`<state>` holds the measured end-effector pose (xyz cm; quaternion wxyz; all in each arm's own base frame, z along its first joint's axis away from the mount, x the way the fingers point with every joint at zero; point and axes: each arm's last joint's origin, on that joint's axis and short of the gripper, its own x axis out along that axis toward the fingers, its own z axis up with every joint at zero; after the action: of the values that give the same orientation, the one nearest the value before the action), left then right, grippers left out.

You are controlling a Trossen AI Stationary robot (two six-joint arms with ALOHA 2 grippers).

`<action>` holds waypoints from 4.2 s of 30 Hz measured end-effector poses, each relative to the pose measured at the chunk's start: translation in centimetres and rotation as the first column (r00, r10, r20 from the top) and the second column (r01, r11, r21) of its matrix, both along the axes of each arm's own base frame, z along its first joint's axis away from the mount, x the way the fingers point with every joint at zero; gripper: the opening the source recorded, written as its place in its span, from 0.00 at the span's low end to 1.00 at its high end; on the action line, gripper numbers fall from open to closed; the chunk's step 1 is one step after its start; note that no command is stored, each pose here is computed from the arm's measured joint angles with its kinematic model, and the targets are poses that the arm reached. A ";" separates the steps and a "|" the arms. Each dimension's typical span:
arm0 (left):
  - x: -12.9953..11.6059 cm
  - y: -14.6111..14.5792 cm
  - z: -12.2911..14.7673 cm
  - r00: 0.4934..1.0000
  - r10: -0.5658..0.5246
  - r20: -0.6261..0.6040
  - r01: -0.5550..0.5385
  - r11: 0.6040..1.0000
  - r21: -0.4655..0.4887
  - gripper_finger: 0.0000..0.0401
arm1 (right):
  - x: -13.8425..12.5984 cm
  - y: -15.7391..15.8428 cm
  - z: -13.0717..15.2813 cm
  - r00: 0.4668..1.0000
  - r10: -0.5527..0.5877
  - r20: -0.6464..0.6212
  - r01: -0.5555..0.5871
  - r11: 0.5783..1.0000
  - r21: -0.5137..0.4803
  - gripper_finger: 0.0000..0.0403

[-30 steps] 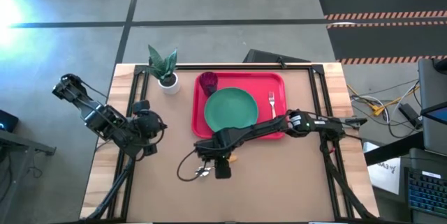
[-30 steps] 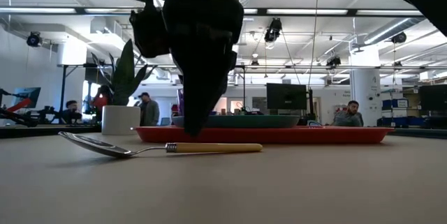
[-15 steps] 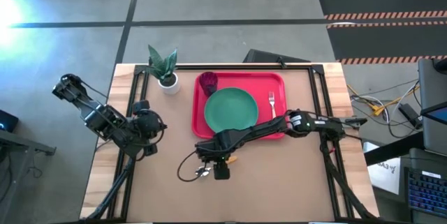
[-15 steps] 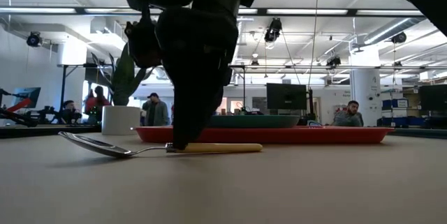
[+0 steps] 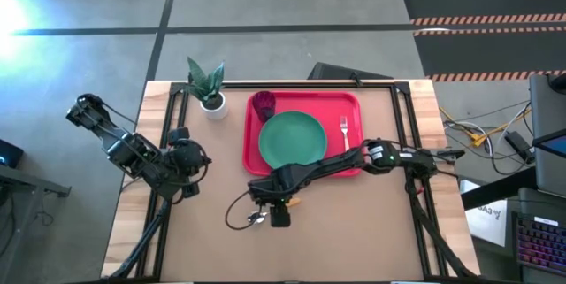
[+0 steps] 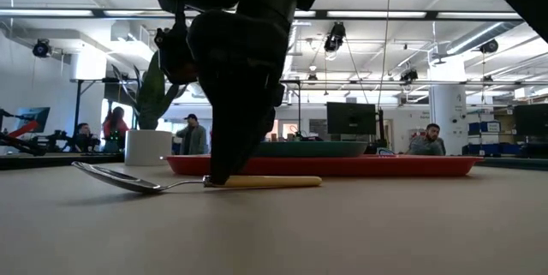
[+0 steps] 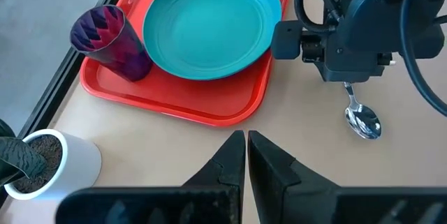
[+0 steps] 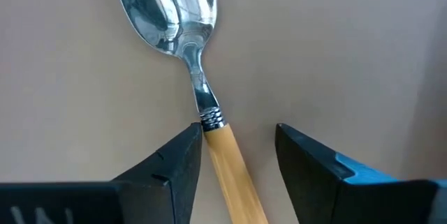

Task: Pick and place plate/cup/fork/spoon on tray
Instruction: Put the light orange spoon on the red tray between the light orange fork and the green plate

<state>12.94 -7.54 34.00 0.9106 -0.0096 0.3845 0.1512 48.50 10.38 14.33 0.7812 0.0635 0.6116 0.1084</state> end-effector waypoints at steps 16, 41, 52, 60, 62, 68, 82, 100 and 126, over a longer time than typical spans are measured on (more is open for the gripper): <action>0.2 -0.2 -0.1 1.000 0.020 0.002 -0.020 1.000 -0.013 0.00 | -1.5 1.5 -3.4 0.996 0.091 -0.012 -0.091 0.995 -0.025 0.47; 0.3 -0.2 -0.2 1.000 0.026 0.007 -0.026 1.000 -0.004 0.00 | -3.8 2.7 -8.1 0.999 0.034 0.009 -0.033 0.991 -0.130 0.09; 0.3 -0.2 -0.2 0.999 0.044 0.014 -0.043 0.999 -0.019 0.00 | -2.7 3.3 -1.6 0.977 -0.195 0.088 0.195 0.981 0.014 0.08; 0.2 -0.1 -0.6 0.999 0.044 0.003 -0.044 0.999 -0.009 0.00 | -6.1 1.3 14.6 0.770 -0.415 0.486 0.515 0.852 -0.089 0.08; 0.1 0.0 -0.9 0.999 0.044 -0.005 -0.044 0.999 -0.003 0.00 | -8.3 0.2 19.2 0.673 -0.462 0.578 0.591 0.805 -0.045 0.08; 0.0 0.1 -1.6 0.999 0.044 -0.019 -0.043 0.999 0.007 0.00 | -13.5 -2.7 23.8 0.504 -0.567 0.651 0.786 0.614 -0.073 0.08; -0.9 0.7 -0.9 0.999 0.040 0.022 -0.039 0.999 -0.024 0.00 | -14.5 -6.3 17.9 0.303 -0.847 0.438 0.945 0.206 -0.255 0.08; -1.4 1.1 -0.5 0.998 0.037 0.045 -0.035 0.999 -0.041 0.00 | -17.6 -12.0 15.9 0.094 -0.946 0.309 0.979 0.031 -0.202 0.08; -1.3 1.0 -0.4 0.998 0.025 0.063 -0.022 0.999 -0.045 0.00 | -22.8 -12.6 3.4 -0.060 -0.992 0.110 0.998 -0.056 0.043 0.08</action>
<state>11.67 -6.54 33.60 0.9200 -0.0389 0.3586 0.1529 25.72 -2.19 17.78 0.6482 0.4619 0.3336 -0.5051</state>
